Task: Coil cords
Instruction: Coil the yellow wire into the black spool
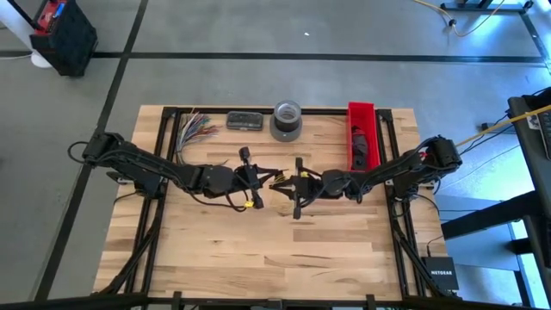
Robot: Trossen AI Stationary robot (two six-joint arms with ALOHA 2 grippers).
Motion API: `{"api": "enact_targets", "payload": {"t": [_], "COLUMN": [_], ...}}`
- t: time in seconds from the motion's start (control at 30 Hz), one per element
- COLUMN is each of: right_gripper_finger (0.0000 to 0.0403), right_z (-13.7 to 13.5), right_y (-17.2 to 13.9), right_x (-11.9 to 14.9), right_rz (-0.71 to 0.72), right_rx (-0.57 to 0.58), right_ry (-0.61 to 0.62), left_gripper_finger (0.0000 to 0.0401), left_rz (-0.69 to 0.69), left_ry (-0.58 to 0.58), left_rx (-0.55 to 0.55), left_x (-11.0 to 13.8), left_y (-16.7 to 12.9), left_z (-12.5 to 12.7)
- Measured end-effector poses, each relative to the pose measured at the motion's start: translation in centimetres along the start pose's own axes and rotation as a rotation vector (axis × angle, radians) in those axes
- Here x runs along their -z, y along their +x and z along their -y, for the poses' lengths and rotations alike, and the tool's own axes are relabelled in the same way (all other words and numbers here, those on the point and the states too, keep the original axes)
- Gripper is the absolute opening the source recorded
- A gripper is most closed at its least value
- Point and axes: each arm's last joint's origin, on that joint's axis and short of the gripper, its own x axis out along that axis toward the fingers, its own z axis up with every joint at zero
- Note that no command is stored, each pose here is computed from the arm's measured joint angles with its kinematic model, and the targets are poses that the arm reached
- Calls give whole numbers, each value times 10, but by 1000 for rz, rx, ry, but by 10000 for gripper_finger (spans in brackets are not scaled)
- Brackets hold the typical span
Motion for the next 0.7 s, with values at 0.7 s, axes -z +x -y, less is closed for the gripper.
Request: {"api": "enact_targets", "payload": {"t": [0.7], "right_gripper_finger": [14], "right_z": [7], "right_y": [0], "right_x": [3], "right_rz": [-32], "right_rx": [257], "right_ry": [61], "left_gripper_finger": [0], "left_rz": [-30], "left_ry": [-6], "left_rx": [-155], "left_x": [11], "left_y": [16], "left_z": [-1]}}
